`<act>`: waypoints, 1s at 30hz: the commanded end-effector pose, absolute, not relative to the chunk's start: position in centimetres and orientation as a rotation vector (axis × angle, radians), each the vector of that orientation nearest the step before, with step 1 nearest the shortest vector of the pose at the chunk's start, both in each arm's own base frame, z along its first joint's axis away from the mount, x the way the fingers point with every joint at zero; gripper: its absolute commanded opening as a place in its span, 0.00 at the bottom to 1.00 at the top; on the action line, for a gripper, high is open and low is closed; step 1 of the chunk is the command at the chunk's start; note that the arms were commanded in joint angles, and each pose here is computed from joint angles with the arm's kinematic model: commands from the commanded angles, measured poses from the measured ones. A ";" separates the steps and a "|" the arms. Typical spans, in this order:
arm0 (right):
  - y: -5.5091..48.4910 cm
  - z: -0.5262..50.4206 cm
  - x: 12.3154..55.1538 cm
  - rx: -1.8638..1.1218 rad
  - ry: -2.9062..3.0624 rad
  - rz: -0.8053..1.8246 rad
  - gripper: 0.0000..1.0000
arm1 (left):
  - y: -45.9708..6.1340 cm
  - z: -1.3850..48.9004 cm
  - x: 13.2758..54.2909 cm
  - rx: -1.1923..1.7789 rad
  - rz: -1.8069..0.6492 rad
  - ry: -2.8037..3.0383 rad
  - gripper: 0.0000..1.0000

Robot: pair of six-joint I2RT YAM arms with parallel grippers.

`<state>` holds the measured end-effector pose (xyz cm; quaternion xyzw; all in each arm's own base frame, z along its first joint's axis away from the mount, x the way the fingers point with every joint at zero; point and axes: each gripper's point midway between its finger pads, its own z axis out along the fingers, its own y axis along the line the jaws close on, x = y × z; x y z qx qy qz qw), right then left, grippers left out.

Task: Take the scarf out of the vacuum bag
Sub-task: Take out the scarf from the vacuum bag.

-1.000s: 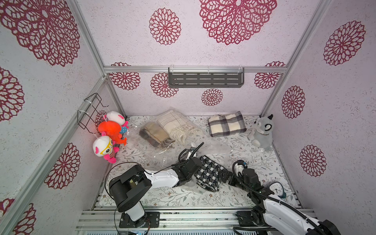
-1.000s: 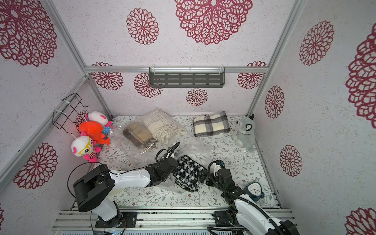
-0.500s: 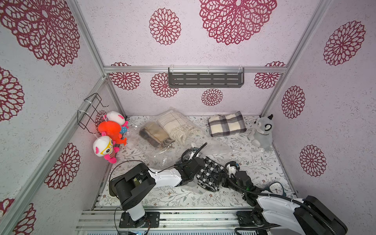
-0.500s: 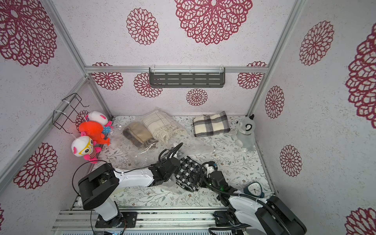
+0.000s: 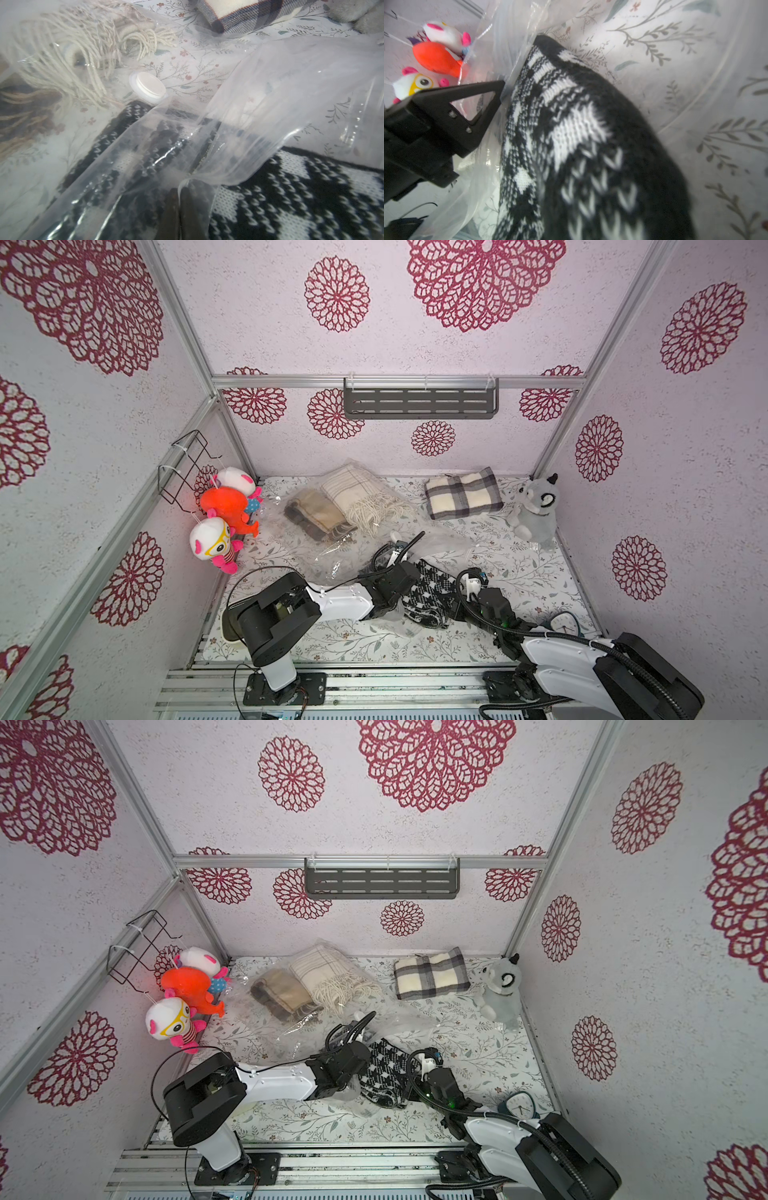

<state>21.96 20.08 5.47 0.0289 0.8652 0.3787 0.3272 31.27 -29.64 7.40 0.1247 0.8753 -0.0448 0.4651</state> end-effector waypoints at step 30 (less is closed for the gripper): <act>19.7 31.1 25.9 -0.245 2.049 1.032 0.00 | -26.9 3.1 32.8 0.402 0.043 2.219 0.00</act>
